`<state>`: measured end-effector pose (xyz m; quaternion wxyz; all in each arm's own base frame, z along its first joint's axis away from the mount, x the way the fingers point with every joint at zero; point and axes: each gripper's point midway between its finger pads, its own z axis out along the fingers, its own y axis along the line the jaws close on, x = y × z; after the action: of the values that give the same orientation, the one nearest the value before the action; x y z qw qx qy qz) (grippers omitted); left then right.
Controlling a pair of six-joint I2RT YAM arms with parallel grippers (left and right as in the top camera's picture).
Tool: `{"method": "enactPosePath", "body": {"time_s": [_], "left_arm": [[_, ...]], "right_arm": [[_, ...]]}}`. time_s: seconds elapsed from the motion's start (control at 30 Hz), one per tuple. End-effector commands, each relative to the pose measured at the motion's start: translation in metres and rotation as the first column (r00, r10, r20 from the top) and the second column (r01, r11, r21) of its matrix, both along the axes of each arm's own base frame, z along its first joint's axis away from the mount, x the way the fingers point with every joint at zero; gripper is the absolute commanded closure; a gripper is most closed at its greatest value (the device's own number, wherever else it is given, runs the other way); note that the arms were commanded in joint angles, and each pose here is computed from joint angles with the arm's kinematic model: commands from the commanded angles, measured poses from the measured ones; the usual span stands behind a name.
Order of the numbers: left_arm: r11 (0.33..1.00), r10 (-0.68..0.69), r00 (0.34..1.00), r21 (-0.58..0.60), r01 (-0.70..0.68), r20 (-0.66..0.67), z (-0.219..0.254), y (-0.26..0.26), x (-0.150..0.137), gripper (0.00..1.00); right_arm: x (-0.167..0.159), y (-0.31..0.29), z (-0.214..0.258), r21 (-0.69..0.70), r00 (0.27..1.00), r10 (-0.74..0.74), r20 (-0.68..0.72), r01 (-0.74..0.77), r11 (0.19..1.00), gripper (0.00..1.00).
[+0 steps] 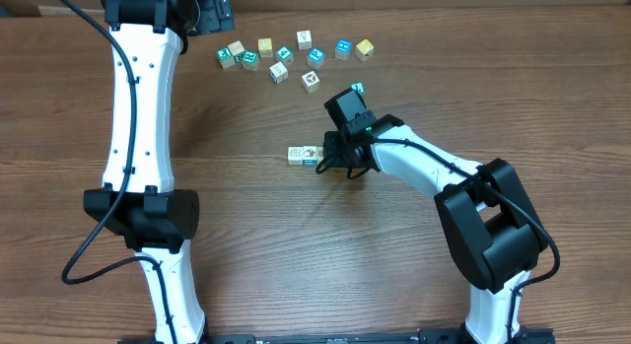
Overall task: Form a horizontal line
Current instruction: 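Lower the pineapple block to the right of the acorn block, then push the pineapple block against the acorn block with the right gripper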
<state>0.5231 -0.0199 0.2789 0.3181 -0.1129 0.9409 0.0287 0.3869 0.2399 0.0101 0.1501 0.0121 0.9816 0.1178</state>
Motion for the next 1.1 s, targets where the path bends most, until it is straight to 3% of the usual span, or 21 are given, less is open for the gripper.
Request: {"method": "enactPosePath", "body": {"time_s": [0.0, 0.47, 0.63, 0.87, 1.07], "left_arm": [[1.000, -0.012, 1.000, 0.011, 0.012, 0.008, 0.004, -0.002, -0.001, 0.00], [1.000, -0.012, 1.000, 0.011, 0.012, 0.008, 0.004, -0.002, -0.001, 0.00], [1.000, -0.012, 1.000, 0.011, 0.012, 0.008, 0.004, -0.002, -0.001, 0.00], [1.000, -0.012, 1.000, 0.011, 0.012, 0.008, 0.004, -0.002, -0.001, 0.00], [1.000, -0.012, 1.000, 0.011, 0.012, 0.008, 0.004, -0.003, -0.001, 0.00]], "right_arm": [[-0.002, 0.001, -0.005, -0.006, 1.000, -0.004, -0.004, 0.004, 1.000, 0.96], [0.012, -0.014, -0.003, -0.084, 0.997, -0.045, 0.067, 0.050, 0.995, 0.96], [-0.005, -0.021, 0.000, -0.108, 0.998, -0.059, -0.011, 0.057, 0.992, 0.96], [-0.042, -0.009, 0.005, -0.032, 0.987, -0.003, -0.163, -0.002, 0.999, 0.96], [-0.057, 0.000, 0.004, -0.047, 0.982, 0.031, -0.186, -0.041, 0.998, 0.96]]}}
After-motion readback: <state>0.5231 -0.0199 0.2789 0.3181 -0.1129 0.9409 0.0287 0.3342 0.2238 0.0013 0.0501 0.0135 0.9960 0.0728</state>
